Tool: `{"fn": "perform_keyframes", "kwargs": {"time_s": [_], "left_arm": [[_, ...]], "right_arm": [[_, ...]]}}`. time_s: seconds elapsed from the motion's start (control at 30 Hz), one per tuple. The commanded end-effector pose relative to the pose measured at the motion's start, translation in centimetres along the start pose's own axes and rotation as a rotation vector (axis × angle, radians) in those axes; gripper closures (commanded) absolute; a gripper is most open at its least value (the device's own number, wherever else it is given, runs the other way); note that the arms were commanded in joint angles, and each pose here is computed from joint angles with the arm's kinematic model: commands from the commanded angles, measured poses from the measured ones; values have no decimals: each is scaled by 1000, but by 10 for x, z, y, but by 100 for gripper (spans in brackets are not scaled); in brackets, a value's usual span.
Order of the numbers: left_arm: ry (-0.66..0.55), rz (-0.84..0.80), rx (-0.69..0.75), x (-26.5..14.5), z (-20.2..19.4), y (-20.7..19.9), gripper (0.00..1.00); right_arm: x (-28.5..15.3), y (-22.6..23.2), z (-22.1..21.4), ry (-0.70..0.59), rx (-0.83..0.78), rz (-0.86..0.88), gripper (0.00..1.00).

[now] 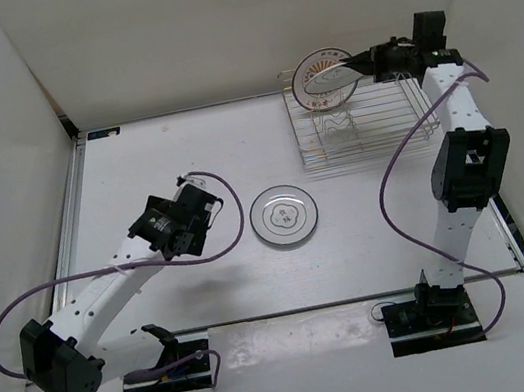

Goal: Unload the plates from the dish rack

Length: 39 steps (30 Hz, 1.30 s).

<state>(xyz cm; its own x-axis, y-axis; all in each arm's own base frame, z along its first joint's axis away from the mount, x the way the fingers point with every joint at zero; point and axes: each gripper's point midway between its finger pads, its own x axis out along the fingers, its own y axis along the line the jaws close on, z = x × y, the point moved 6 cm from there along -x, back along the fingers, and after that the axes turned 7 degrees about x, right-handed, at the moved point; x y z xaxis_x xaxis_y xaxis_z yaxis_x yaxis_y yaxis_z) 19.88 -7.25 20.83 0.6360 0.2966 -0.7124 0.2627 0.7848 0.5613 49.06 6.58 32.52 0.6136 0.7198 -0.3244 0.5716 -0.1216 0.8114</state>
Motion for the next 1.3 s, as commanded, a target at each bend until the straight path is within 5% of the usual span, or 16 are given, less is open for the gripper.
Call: {"fn": "perform_keyframes", "kwargs": {"time_s": [0.0, 0.03, 0.1, 0.37, 0.53, 0.87, 1.27], "left_arm": [[-63, 79, 34, -12, 5, 4, 0], [-70, 86, 33, -15, 6, 5, 0], [-85, 93, 49, -20, 6, 2, 0], [-102, 120, 71, -25, 5, 1, 0], [-105, 135, 64, -26, 7, 1, 0], [-126, 158, 105, -31, 6, -2, 0], [-127, 187, 96, -36, -11, 2, 0]], "right_arm": [[-31, 33, -47, 87, -343, 65, 100], [-36, 12, -54, 96, -238, -70, 100], [-52, 11, -88, 107, -479, -110, 100], [-56, -106, -171, 146, -819, -529, 100], [-47, -145, -229, 278, -1091, -790, 100], [-5, -212, -226, 233, -1413, -1290, 100], [-12, -257, -213, 246, -1622, -1597, 100]]}}
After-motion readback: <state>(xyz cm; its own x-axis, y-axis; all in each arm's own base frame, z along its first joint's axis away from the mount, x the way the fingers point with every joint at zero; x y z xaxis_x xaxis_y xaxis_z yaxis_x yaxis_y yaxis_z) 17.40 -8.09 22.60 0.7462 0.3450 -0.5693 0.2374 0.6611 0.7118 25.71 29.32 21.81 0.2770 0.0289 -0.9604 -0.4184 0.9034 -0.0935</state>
